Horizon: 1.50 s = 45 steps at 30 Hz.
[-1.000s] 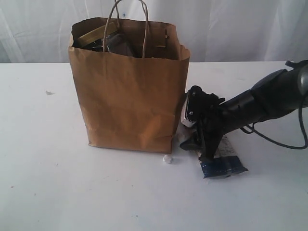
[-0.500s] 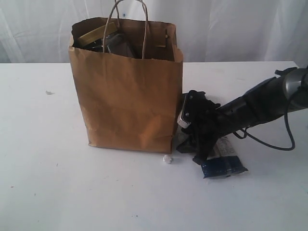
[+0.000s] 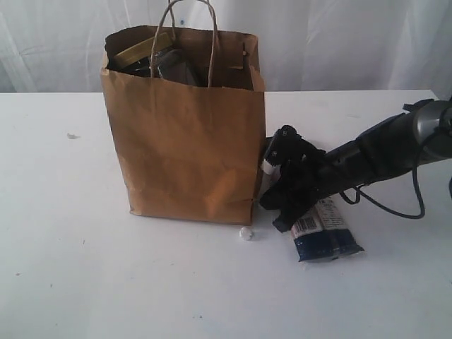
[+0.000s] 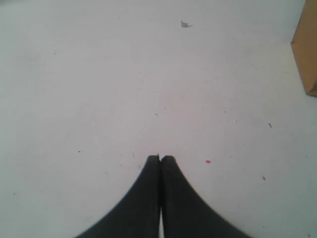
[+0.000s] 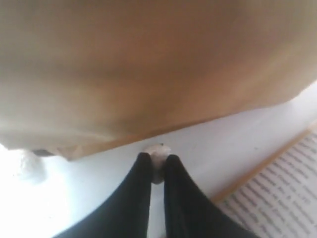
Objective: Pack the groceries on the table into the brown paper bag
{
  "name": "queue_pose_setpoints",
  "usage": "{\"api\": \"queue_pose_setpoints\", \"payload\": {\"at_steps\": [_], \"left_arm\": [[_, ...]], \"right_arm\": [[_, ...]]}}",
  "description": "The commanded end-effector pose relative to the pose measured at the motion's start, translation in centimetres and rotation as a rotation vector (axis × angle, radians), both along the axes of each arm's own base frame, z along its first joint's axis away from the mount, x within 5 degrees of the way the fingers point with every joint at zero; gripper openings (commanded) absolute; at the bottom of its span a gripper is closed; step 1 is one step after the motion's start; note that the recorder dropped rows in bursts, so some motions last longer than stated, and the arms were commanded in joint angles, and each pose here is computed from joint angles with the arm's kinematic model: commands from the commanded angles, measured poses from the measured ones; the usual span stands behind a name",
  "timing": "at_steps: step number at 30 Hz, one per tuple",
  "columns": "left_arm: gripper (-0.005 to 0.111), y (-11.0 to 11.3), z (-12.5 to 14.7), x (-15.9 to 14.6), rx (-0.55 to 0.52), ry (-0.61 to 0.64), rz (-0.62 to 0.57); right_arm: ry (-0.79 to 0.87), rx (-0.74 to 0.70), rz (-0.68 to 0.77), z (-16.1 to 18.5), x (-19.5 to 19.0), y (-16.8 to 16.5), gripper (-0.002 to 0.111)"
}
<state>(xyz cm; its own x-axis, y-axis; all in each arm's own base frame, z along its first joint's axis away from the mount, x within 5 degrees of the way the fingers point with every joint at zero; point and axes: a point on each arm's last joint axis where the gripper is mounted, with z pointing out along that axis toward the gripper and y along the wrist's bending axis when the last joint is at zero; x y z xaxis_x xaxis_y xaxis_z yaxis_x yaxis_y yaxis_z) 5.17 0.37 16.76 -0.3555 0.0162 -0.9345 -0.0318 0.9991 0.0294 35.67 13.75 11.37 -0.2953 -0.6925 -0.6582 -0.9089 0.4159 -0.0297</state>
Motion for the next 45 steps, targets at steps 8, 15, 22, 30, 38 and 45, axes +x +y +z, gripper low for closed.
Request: {"api": "queue_pose_setpoints", "payload": {"at_steps": [8,15,22,30,38,45], "left_arm": [[0.0,0.0,-0.1,0.0,-0.003,-0.004,-0.006],[0.0,0.0,-0.1,0.0,-0.003,-0.004,-0.006],[0.0,0.0,-0.1,0.0,-0.003,-0.004,-0.006],[0.0,0.0,-0.1,0.0,-0.003,-0.004,-0.006],[0.0,0.0,-0.1,0.0,-0.003,-0.004,-0.006],[0.0,0.0,-0.1,0.0,-0.003,-0.004,-0.006]], "right_arm": [[0.182,0.131,-0.236,5.9,-1.6,-0.2,0.0],[0.383,0.025,-0.345,6.2,-6.2,-1.9,0.0],[0.425,0.087,-0.444,10.2,-11.9,-3.3,0.0],[0.366,0.449,-0.412,11.9,-22.0,-4.1,0.0],[0.408,0.609,-0.342,13.9,-23.6,-3.6,0.0],[0.176,0.875,-0.254,23.9,-21.3,-2.8,0.0]]}}
